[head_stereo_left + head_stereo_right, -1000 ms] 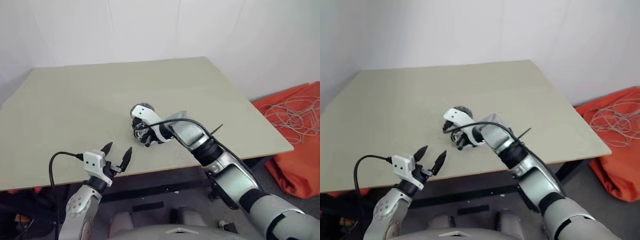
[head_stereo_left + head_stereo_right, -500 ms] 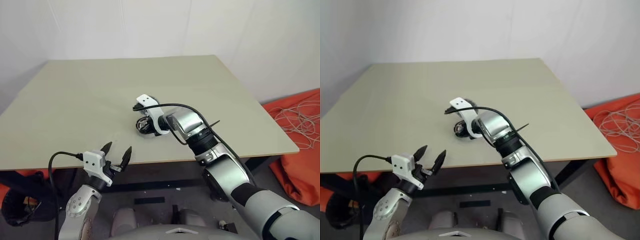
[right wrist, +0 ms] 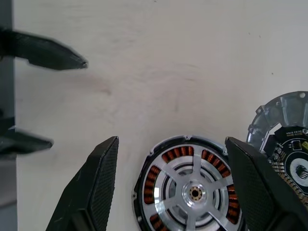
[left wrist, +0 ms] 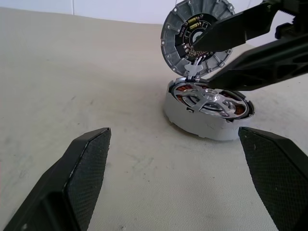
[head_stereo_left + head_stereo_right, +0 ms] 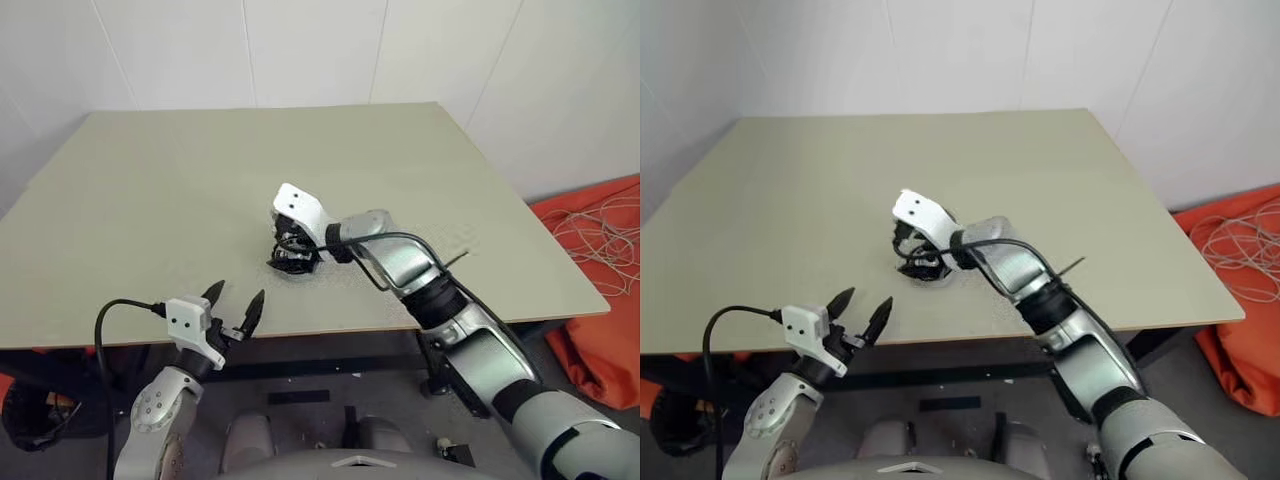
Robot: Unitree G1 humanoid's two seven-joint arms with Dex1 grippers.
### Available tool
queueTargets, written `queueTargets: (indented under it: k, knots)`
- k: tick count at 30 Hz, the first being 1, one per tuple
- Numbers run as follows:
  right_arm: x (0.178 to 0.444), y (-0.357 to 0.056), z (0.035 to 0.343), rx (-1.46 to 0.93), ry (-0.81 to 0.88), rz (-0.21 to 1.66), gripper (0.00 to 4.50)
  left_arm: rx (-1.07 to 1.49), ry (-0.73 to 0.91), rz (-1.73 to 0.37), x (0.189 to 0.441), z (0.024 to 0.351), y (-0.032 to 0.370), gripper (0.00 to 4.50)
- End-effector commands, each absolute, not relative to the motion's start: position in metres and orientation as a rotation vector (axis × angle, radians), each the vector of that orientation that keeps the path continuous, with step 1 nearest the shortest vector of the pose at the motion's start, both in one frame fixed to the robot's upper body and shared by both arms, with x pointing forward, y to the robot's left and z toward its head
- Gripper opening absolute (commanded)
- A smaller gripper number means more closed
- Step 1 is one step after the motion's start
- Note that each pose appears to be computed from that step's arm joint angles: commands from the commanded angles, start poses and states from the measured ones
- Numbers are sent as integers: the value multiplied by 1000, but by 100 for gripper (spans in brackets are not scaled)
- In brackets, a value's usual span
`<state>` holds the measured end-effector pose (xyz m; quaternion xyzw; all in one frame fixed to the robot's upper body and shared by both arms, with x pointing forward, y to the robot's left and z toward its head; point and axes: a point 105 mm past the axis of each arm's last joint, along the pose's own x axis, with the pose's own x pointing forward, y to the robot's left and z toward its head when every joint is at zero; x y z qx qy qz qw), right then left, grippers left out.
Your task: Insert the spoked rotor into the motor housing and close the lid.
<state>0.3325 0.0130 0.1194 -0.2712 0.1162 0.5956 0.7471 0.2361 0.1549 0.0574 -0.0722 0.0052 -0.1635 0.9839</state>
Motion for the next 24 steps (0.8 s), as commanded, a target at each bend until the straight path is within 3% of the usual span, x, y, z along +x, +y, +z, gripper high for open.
queueTargets:
  k: [1,18,21,24]
  knots:
    - [318,8,136,-749,115,1436,397,-142,-31,-343,238,69,154,450]
    - [335,-11,105,-1196,109,1494,397,-147,-19,-342,237,61,155,450]
    - [337,-9,102,-1228,96,1500,337,-146,-18,-340,237,60,155,450]
    - [337,-8,99,-1247,91,1516,233,-144,-18,-338,237,59,155,450]
